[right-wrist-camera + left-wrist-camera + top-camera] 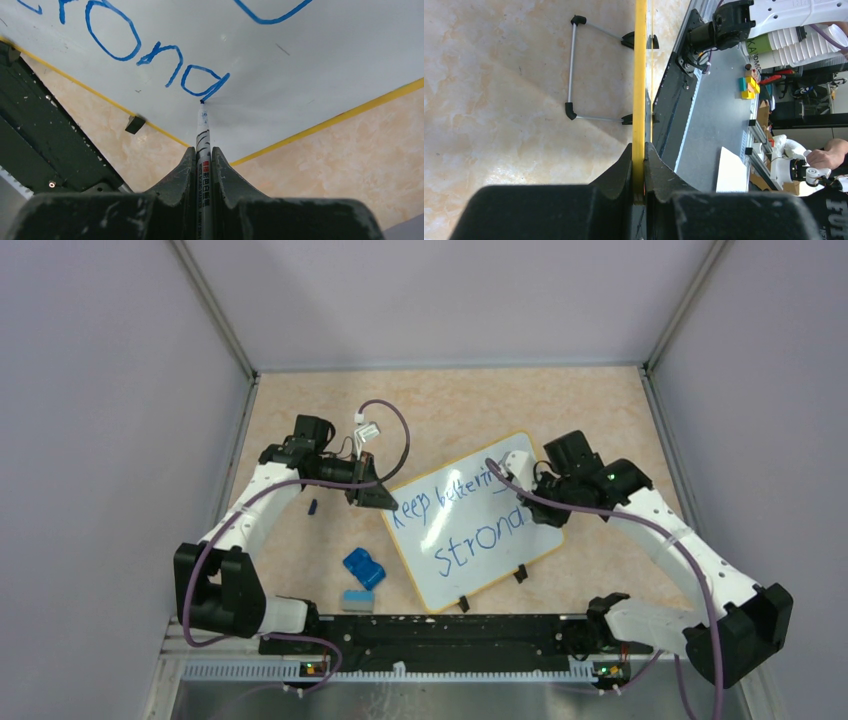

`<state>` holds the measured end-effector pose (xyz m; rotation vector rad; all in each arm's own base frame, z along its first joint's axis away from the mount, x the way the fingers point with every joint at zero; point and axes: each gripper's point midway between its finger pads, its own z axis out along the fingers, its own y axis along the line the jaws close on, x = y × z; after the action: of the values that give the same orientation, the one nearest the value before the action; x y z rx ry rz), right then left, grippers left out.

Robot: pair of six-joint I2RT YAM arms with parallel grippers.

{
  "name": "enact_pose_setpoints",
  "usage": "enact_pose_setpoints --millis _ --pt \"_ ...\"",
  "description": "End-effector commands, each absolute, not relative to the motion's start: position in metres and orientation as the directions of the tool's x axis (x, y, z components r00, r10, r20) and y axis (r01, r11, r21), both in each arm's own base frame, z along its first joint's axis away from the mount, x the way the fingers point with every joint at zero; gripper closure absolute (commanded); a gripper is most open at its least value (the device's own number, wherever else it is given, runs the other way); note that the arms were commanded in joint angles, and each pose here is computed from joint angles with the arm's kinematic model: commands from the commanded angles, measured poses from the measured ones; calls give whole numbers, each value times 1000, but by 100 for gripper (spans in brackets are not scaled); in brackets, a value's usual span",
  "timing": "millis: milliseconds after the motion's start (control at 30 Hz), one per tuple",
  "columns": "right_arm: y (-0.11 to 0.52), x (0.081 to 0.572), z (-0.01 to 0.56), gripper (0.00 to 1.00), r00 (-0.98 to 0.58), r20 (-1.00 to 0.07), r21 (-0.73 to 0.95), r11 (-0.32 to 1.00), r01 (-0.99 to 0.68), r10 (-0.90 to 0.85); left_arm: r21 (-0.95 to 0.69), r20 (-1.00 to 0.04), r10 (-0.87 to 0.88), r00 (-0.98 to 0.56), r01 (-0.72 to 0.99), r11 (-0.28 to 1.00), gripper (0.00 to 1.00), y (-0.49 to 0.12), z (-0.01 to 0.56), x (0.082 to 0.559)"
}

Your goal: Write a sentence on the whiteboard

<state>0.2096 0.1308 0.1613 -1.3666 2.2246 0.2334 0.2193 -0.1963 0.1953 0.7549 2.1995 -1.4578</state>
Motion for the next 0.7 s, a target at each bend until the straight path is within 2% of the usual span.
enact_pose_setpoints --millis 0,667 --pt "128 205 154 100 -351 -501 -111 461 -880 -791 -646 -615 275 -739 672 363 100 -193 171 227" --pt "150 189 142 100 -322 -497 -78 411 -908 -806 -644 -617 274 -738 674 362 100 -193 170 227"
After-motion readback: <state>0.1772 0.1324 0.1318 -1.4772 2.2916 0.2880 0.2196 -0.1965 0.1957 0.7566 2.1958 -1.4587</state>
